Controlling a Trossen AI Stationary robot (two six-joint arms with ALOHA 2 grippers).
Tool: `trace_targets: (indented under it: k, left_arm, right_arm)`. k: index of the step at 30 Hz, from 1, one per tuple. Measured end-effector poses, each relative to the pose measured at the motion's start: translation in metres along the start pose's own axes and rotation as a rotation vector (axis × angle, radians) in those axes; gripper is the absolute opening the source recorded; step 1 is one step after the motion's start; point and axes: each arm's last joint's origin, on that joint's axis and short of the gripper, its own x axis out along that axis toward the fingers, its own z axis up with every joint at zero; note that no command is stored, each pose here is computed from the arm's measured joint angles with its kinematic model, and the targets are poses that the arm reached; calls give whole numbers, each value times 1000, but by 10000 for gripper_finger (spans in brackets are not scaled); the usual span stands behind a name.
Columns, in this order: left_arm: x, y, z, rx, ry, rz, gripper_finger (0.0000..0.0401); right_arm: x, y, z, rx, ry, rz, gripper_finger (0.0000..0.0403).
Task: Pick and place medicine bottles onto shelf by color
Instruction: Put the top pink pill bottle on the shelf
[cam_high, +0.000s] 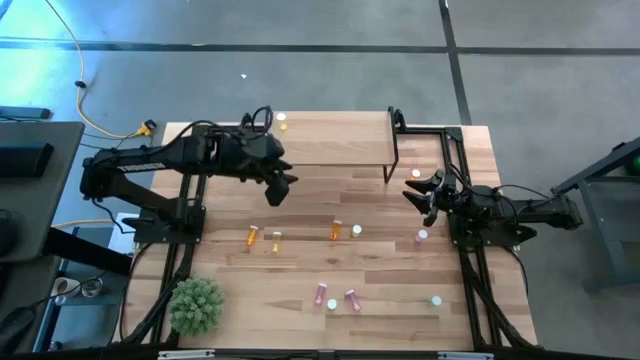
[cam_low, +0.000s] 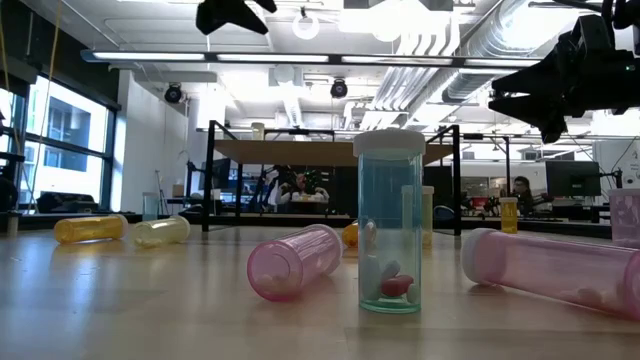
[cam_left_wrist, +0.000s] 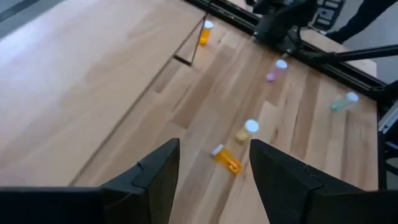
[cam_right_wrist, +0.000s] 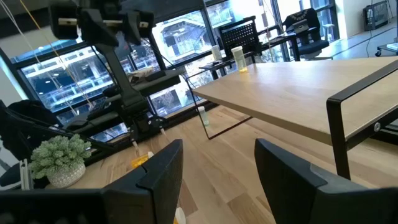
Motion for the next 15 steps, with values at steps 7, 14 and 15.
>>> trace_targets:
  k: [7, 14, 15]
  left_arm:
    - [13, -8, -22, -38, -5, -47, 186]
    - [26, -17, -38, -62, -18, -98, 186]
    - [27, -18, -39, -70, -25, -108, 186]
  right_arm:
    - [0, 2, 6, 131, -59, 20, 190]
    - [-1, 4, 13, 209, -123, 48, 190]
    - [-1, 4, 15, 214, -140, 55, 190]
